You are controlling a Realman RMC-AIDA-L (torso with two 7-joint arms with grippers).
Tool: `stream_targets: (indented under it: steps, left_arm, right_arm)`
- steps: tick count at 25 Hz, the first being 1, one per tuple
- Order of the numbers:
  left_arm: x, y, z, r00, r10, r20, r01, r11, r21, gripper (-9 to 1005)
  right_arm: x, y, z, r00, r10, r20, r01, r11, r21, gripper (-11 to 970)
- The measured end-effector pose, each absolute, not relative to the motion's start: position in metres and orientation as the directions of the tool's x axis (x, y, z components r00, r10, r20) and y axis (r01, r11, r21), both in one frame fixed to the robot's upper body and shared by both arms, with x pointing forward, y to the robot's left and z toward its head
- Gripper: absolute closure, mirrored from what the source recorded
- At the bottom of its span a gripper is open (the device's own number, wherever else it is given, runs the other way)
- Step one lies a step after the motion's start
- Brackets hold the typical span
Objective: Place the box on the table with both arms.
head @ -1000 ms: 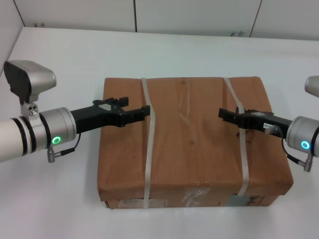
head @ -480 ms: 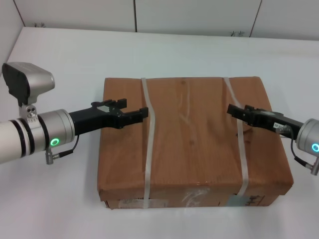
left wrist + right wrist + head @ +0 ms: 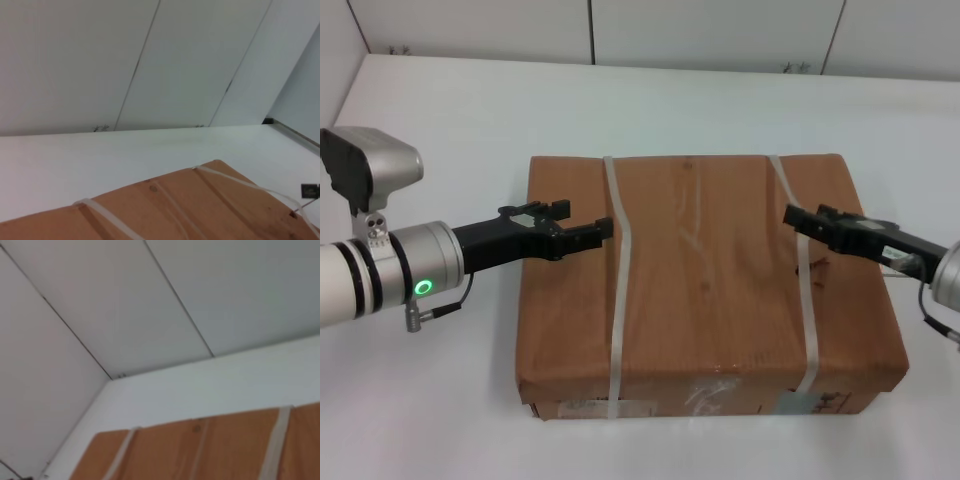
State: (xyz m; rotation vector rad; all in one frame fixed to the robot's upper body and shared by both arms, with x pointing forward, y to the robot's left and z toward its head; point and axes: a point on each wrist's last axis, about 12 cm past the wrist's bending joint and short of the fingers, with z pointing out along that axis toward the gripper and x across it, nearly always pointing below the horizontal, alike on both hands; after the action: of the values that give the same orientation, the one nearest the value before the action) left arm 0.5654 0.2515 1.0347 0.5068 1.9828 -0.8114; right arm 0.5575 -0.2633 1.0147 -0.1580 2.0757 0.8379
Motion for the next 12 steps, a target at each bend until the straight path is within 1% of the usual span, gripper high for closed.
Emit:
stream_targets:
  steps: [4, 8, 10, 11, 12]
  left_arm:
    - [0.563, 0.249, 1.038, -0.495, 0.033, -0.868, 0.655, 0.671, -0.348, 144]
    - [0.560, 0.250, 1.045, -0.472, 0.036, -0.881, 0.704, 0.617, -0.352, 144]
    - [0.557, 0.250, 1.049, -0.454, 0.034, -0.890, 0.733, 0.582, -0.352, 144]
    - [0.556, 0.250, 1.050, -0.447, 0.033, -0.894, 0.743, 0.570, -0.350, 144]
    - [0.556, 0.250, 1.050, -0.447, 0.033, -0.894, 0.743, 0.570, -0.350, 144]
  right_arm:
    - [0.555, -0.269, 1.019, -0.593, 0.184, -0.784, -0.422, 0.758, 0.497, 200]
    - [0.551, -0.270, 1.023, -0.557, 0.162, -0.815, -0.477, 0.740, 0.473, 193]
    - [0.549, -0.269, 1.029, -0.519, 0.147, -0.842, -0.534, 0.714, 0.453, 189]
    - [0.546, -0.266, 1.036, -0.473, 0.123, -0.872, -0.606, 0.673, 0.424, 187]
    - [0.546, -0.266, 1.036, -0.473, 0.123, -0.872, -0.606, 0.673, 0.424, 186]
